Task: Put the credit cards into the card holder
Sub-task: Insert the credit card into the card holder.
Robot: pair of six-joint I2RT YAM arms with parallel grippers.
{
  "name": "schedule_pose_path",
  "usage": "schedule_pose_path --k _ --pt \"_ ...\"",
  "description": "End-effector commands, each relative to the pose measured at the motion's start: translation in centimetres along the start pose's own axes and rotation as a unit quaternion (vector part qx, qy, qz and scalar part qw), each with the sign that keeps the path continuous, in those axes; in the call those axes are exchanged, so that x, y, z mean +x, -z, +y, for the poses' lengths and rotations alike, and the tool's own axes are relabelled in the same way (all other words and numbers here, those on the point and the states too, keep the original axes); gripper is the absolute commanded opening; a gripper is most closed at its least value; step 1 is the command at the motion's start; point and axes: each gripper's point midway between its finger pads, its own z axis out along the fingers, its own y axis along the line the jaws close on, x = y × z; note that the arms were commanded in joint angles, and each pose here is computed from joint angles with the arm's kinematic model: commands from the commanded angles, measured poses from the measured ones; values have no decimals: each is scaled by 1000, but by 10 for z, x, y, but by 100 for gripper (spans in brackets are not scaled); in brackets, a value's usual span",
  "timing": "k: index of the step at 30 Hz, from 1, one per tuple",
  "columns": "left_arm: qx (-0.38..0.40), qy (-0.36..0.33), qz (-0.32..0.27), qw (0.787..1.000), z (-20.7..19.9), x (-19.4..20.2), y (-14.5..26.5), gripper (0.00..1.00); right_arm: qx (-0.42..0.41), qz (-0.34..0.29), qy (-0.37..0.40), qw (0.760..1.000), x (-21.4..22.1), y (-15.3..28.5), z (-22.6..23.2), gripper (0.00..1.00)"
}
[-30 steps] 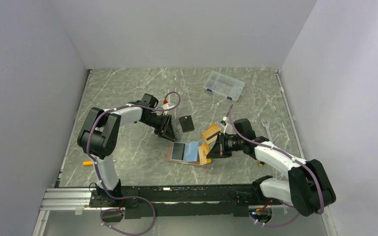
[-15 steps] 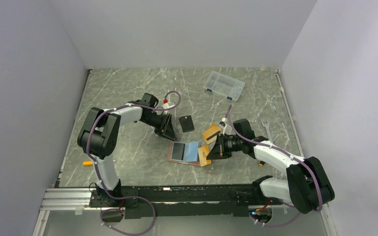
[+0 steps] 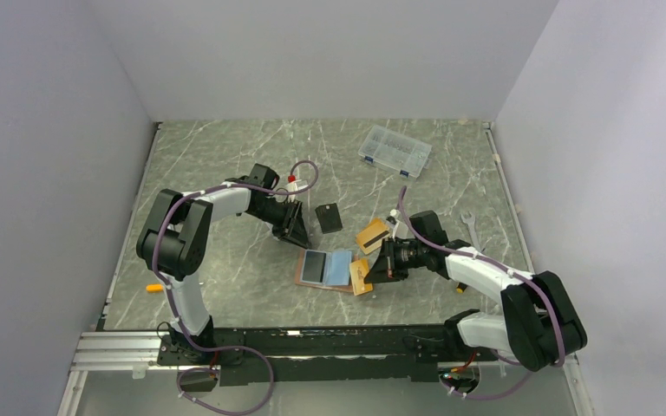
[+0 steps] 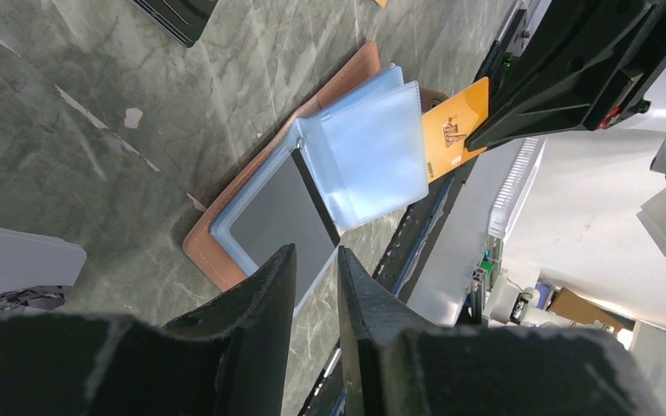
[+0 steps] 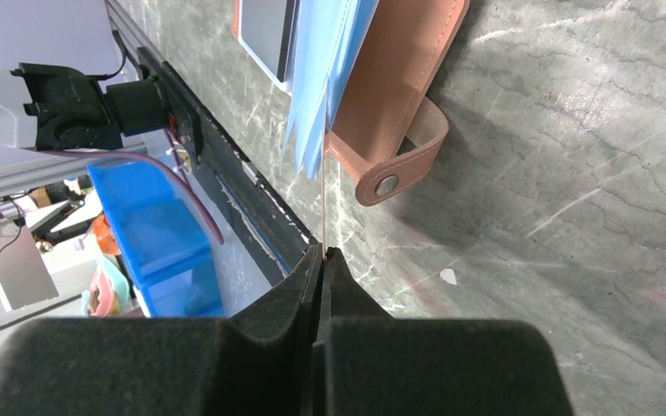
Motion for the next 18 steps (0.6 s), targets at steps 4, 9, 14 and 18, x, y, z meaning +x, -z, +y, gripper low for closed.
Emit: schedule_pose_path --k 4,9,14,18 --pt "12 -39 -14 999 -15 -14 7 29 -18 1 15 1000 -5 -2 7 0" --pt "9 -42 -13 999 -14 -13 9 29 -33 0 21 999 -15 -7 15 0" --pt "4 -40 -11 999 -9 -11 11 30 -45 2 34 998 -22 -12 25 0" --pt "1 -35 -8 999 -4 -8 13 30 -49 4 43 998 -26 -14 31 0"
